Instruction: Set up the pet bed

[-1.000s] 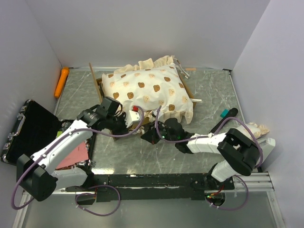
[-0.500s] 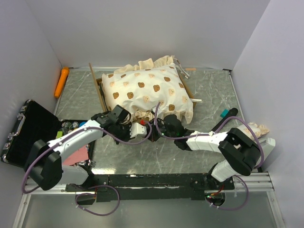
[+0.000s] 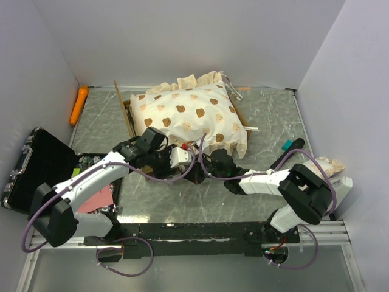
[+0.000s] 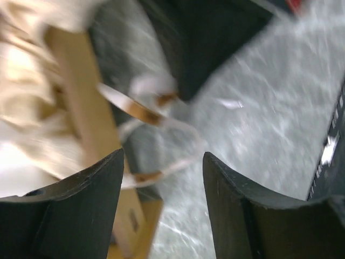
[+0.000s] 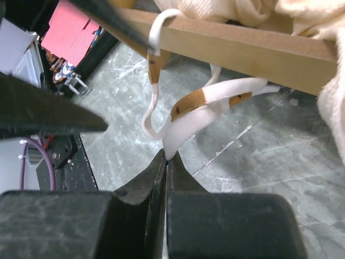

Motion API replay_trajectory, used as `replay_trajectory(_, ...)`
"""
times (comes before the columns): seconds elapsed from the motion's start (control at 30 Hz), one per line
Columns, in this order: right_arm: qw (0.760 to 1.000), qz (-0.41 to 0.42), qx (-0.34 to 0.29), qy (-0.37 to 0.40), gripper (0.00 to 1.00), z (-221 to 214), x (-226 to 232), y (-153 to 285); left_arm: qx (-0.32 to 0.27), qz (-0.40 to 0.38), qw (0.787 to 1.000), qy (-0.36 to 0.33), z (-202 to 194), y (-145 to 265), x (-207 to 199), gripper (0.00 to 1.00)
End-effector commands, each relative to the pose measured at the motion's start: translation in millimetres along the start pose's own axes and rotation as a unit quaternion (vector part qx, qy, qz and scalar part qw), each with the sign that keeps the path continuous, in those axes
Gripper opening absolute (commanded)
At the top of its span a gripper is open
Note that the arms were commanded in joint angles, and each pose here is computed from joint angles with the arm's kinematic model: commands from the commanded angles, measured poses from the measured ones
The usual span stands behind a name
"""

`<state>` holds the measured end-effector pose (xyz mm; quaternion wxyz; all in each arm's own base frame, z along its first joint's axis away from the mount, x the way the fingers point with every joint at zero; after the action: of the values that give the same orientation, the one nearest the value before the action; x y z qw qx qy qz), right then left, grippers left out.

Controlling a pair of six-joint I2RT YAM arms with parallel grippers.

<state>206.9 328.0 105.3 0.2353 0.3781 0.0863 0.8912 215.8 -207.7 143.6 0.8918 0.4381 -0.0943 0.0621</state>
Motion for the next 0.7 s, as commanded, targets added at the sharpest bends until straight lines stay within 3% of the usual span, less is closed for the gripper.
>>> replay_trajectory(0.0,0.998,0.041,-0.030,0.028,0.00,12.4,14.2,4.8,-0.041,0.017,0.998,0.038,24.5,-5.7,27.0,0.65)
replay_trajectory(0.23,0.999,0.038,-0.014,0.020,0.00,4.5,9.1,2.3,-0.052,0.018,0.996,0.072,34.4,-17.1,42.6,0.65)
replay_trajectory(0.53,1.000,0.012,-0.020,-0.018,0.00,3.0,-3.6,2.1,-0.038,-0.075,0.993,0.085,19.1,-36.5,9.9,0.70)
replay_trajectory(0.67,1.000,0.004,-0.021,-0.018,0.00,5.8,-4.9,2.0,-0.021,-0.088,0.991,0.099,12.2,-44.7,5.6,0.63)
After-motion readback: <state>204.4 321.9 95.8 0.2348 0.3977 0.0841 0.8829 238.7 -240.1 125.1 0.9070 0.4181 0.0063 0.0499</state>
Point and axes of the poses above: each gripper's point midway between its finger pads, its own y axis back along the fingers, its own x axis along the line the jaws close on, z = x × y, the point moved 2 cm from there along y, back along the fingers, and after that the axes turned 8 degrees about -y, right-handed, at the moved point
